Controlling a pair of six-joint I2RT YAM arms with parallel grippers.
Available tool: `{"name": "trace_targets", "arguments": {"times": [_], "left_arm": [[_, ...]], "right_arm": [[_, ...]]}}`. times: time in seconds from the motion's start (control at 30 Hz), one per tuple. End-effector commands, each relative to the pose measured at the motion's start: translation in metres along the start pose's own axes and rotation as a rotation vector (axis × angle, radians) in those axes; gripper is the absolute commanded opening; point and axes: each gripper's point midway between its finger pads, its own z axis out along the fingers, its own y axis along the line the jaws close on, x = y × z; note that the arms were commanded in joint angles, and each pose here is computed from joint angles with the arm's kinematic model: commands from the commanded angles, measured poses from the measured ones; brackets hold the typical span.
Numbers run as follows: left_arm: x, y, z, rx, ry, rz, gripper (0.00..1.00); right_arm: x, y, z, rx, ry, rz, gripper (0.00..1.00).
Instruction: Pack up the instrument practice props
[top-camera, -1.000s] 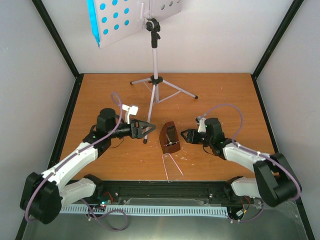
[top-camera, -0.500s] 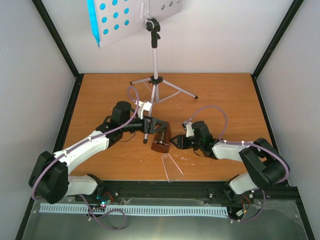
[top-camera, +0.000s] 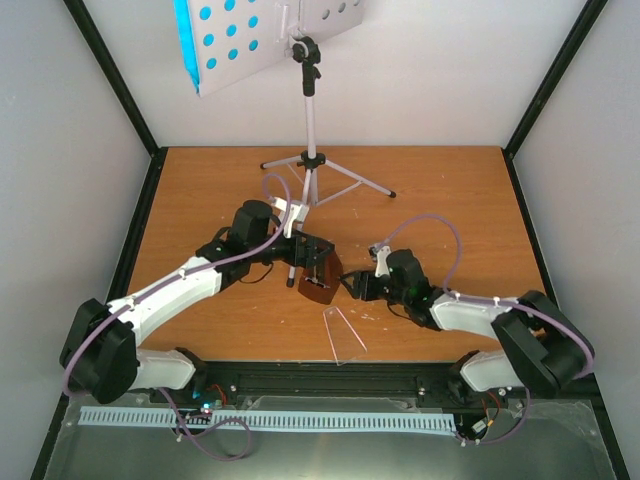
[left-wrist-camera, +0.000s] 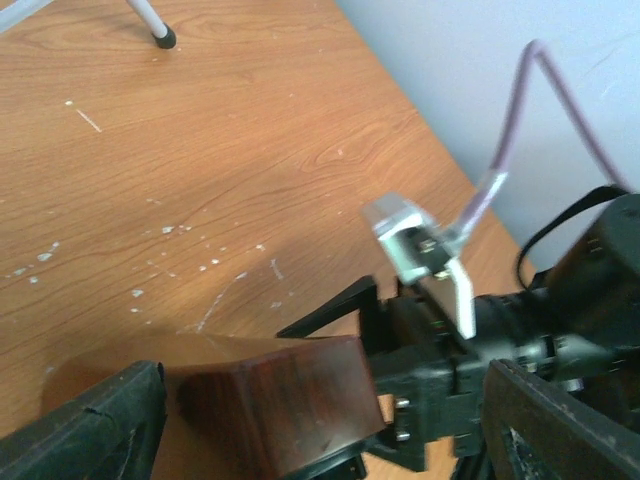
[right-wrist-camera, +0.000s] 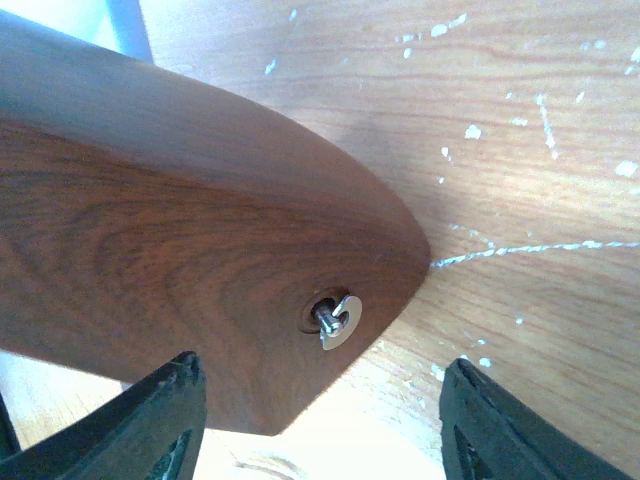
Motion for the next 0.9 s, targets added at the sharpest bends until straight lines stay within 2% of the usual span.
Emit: {"name": "trace_targets", "arguments": {"times": [0.0, 0.07, 0.13, 0.2, 0.27, 0.3, 0.43, 0.53, 0.67, 0.87], "left_arm": [[-0.015, -0.008, -0.006, -0.047, 0.019, 0.125, 0.89], [-0.038, -0.016, -0.022, -0.088, -0.016, 0.187, 0.93], [-0.065, -0.035, -0.046, -0.1, -0.101, 0.262, 0.98], [-0.083, -0.048, -0.066, -0.093, -0.155, 0.315, 0.99], [-0.095, -0.05, -0.082, -0.08, -0.172, 0.321, 0.99], [-0.098, -0.045, -0.09, -0.066, -0.179, 0.311, 0.99], [-0.117, 0.012, -0.138, -0.138, -0.285, 0.226, 0.99], [-0.115, 0.04, -0.162, -0.179, -0.345, 0.195, 1.0], [-0.104, 0.072, -0.169, -0.244, -0.376, 0.139, 0.99], [-0.084, 0.125, -0.178, -0.484, -0.38, 0.116, 1.0]], "right_arm": [[-0.01, 0.011, -0.017, -0.024, -0.076, -0.079, 0.72], [-0.014, 0.024, -0.026, -0.076, -0.096, -0.121, 0.82], [-0.022, 0.04, -0.038, -0.128, -0.136, -0.181, 0.87], [-0.032, 0.056, -0.051, -0.178, -0.179, -0.254, 0.91], [-0.044, 0.074, -0.065, -0.223, -0.231, -0.336, 0.99], [-0.051, 0.083, -0.071, -0.243, -0.255, -0.366, 1.0], [-0.077, 0.108, -0.083, -0.252, -0.261, -0.434, 1.0], [-0.092, 0.123, -0.088, -0.269, -0.302, -0.496, 1.0], [-0.102, 0.139, -0.078, -0.302, -0.315, -0.591, 1.0], [-0.094, 0.165, -0.062, -0.352, -0.41, -0.788, 1.0]]}}
